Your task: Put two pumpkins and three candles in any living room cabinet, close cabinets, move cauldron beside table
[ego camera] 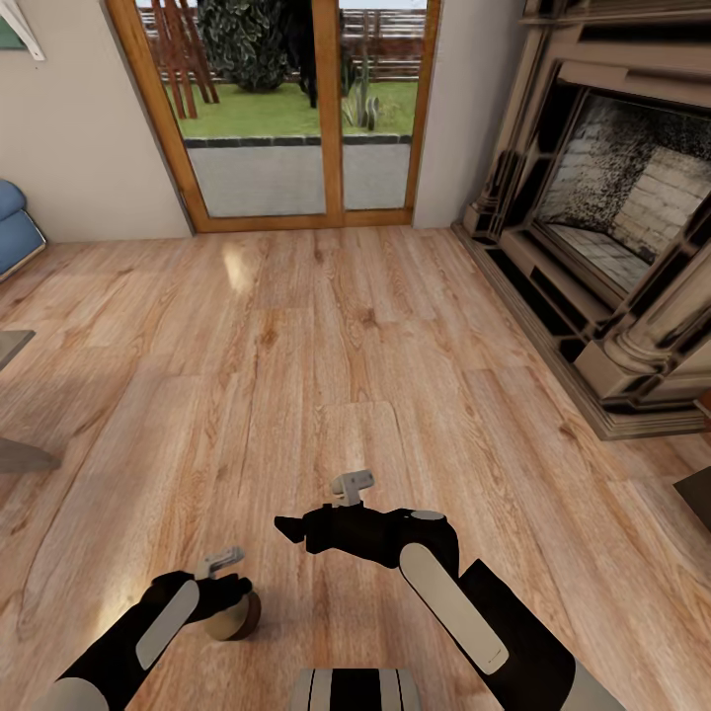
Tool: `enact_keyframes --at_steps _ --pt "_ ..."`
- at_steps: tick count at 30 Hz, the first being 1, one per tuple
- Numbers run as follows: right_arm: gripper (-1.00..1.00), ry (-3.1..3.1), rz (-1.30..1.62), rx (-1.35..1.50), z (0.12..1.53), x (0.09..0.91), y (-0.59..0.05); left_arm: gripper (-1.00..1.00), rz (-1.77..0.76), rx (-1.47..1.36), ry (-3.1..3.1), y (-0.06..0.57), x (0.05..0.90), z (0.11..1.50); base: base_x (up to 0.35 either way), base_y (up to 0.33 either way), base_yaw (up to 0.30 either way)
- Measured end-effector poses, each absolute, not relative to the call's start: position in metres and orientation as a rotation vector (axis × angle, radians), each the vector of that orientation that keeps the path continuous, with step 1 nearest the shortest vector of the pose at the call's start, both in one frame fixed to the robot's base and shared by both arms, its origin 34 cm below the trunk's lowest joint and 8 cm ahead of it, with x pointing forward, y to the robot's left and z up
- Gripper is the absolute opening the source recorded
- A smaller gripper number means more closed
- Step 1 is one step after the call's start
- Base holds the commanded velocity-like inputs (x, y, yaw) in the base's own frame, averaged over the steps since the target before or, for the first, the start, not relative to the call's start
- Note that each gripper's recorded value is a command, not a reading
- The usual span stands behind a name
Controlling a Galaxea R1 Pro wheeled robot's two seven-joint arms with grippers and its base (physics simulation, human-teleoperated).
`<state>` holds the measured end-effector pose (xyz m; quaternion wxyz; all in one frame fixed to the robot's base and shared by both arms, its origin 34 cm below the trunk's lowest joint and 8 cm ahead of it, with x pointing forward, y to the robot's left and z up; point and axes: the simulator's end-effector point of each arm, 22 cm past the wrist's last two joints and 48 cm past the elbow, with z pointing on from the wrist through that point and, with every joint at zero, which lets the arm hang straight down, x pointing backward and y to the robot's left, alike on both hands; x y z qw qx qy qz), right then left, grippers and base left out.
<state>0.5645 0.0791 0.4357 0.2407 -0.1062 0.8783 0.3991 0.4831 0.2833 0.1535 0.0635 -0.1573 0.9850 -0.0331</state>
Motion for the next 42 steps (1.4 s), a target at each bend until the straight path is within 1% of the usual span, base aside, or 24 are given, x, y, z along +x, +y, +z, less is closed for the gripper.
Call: enact_keyframes --at_steps 42 --pt "1.00 2.457 1.119 -0.261 0.404 0.559 0.080 1.00 -0.067 -0.508 3.017 0.289 0.463 0.126 0.000 0.000 0.000"
